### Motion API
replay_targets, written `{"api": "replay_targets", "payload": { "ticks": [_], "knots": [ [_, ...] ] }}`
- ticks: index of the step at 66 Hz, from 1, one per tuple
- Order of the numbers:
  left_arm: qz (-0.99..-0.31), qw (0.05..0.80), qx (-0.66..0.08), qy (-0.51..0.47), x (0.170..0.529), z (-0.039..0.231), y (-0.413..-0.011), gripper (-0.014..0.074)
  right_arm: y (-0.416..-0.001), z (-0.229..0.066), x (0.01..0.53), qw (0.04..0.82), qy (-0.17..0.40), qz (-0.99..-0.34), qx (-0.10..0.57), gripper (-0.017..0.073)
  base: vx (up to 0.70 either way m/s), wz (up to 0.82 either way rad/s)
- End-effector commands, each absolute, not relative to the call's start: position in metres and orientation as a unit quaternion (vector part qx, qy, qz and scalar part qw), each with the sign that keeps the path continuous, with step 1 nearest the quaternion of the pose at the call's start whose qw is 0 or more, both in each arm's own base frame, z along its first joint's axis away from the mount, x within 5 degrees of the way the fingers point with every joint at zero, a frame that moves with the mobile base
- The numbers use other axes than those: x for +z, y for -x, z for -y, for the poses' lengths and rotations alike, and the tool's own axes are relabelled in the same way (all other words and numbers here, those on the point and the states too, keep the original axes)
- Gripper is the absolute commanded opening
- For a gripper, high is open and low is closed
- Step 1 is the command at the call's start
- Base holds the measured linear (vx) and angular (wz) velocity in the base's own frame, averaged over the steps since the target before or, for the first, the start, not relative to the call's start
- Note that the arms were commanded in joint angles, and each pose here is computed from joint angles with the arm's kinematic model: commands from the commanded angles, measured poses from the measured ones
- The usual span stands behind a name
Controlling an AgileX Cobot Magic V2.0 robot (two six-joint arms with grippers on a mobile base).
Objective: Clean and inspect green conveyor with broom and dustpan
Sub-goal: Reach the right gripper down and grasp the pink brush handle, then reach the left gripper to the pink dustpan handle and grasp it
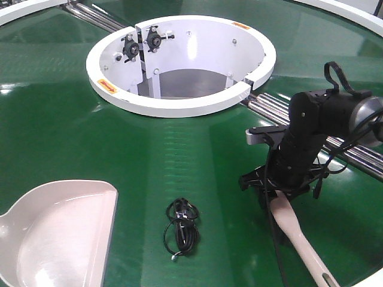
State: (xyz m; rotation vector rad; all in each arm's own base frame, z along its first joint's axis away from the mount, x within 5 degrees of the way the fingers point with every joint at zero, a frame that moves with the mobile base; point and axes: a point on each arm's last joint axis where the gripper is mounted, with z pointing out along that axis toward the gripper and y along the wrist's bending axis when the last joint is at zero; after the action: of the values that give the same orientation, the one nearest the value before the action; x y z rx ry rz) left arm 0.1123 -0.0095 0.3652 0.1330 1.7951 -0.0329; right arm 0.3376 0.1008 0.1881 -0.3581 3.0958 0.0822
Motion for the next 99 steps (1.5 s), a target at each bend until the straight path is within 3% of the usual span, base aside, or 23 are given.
{"api": "replay_targets", "payload": {
  "ticks": [1, 32, 50, 66, 81, 99],
  "knots": [
    [-0.751, 0.658, -0.019, -0.053, 0.381, 0.01, -0.112, 0.0569, -0.339, -0.101, 0.211, 0.045, 0.116, -0.992, 0.032, -0.0016, 0.0, 0.0],
    [-0.762, 0.645, -0.02, -0.056, 0.378, 0.01, -0.112, 0.0569, -0.314, -0.094, 0.264, 0.08, 0.119, -0.989, 0.039, -0.0006, 0.0, 0.0],
    [-0.766, 0.639, -0.01, -0.067, 0.377, 0.01, -0.112, 0.0569, -0.312, -0.093, 0.267, 0.08, 0.119, -0.989, 0.037, -0.0006, 0.0, 0.0],
    [-0.758, 0.574, 0.153, -0.268, 0.367, 0.008, -0.109, 0.0569, -0.311, -0.093, 0.268, 0.08, 0.12, -0.989, 0.035, -0.0006, 0.0, 0.0],
    [-0.669, 0.463, 0.302, -0.497, 0.358, 0.006, -0.106, 0.0569, -0.311, -0.093, 0.268, 0.08, 0.12, -0.989, 0.035, -0.0006, 0.0, 0.0],
    [-0.627, 0.439, 0.338, -0.548, 0.358, 0.006, -0.106, 0.0569, -0.311, -0.093, 0.268, 0.08, 0.12, -0.989, 0.035, -0.0006, 0.0, 0.0]
  ]
}}
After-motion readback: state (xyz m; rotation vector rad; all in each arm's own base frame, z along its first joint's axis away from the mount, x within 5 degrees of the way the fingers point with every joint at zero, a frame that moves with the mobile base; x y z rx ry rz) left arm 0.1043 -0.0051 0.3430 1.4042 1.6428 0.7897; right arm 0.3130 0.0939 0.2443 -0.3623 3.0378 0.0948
